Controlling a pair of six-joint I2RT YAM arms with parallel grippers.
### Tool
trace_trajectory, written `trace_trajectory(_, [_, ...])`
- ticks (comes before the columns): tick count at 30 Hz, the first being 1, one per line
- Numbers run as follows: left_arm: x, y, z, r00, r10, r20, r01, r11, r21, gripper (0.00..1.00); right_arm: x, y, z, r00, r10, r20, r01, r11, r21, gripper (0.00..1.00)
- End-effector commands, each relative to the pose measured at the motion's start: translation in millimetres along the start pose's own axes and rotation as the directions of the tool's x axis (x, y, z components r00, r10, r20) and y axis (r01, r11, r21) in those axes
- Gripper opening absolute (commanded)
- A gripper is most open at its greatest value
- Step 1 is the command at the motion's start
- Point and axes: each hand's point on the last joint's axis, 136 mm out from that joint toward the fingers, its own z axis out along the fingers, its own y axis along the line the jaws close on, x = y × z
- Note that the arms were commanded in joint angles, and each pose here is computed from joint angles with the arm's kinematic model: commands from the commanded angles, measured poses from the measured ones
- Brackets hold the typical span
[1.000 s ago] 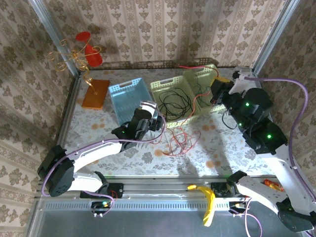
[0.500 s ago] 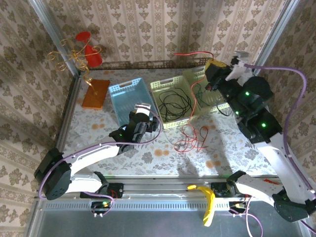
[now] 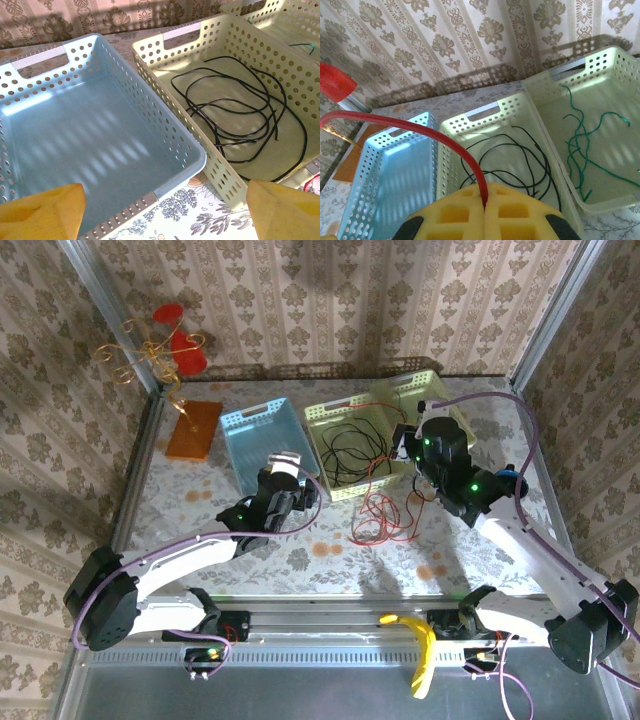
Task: Untangle the cables
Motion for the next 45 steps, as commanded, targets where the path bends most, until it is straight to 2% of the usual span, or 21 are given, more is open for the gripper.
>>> trace_trajectory(1, [-9.3,-0.1,2.3,1.000,-0.004,0.008,0.004,1.000,-0.003,0.85,-9.6,6.0,-4.5,0.999,0.035,0.032,-0.035,0.999,-0.023,0.00])
trace_trajectory(9, [-10.8,0.4,4.1,1.000,-0.005,0.008,0.005,1.000,-0.006,0.85,18.6,30.5,10.5,0.995,0.018,-0.100,-0.033,0.988,-0.149,0.00])
trace_trajectory(14, [-11.2,0.6,3.2,1.000,-0.002,0.005,0.002,1.000,-0.007,0.85,38.7,27.0,25.3,0.988,0.070,-0.141,-0.089,0.987,-0.136,0.00])
trace_trajectory(18, [-12.2,-0.1,2.8,1.000,0.009,-0.001,-0.009,1.000,-0.003,0.85,57.5,25.5,36.7,0.975,0.139,-0.175,-0.165,0.976,-0.142,0.00])
trace_trajectory(24, [-12.1,1.5,4.1,1.000,0.005,-0.005,-0.005,1.000,-0.005,0.85,69.0,53.6,47.4,0.944,0.243,-0.224,-0.302,0.909,-0.289,0.00])
trace_trajectory(33, [-10.5,11.4,2.0,1.000,-0.015,0.002,0.015,0.998,-0.054,0.85,18.1,94.7,23.2,0.972,0.191,-0.137,-0.233,0.852,-0.469,0.00])
trace_trajectory(38, [-13.4,38.6,-6.4,0.999,-0.027,0.019,0.030,0.979,-0.202,0.85,-13.9,105.4,10.6,0.978,0.195,-0.075,-0.206,0.843,-0.498,0.00])
trace_trajectory(45, [-14.3,88.8,-37.8,0.997,-0.050,0.062,0.072,0.899,-0.433,0.86,-70.6,122.1,-0.7,0.983,0.162,0.087,-0.098,0.859,-0.502,0.00])
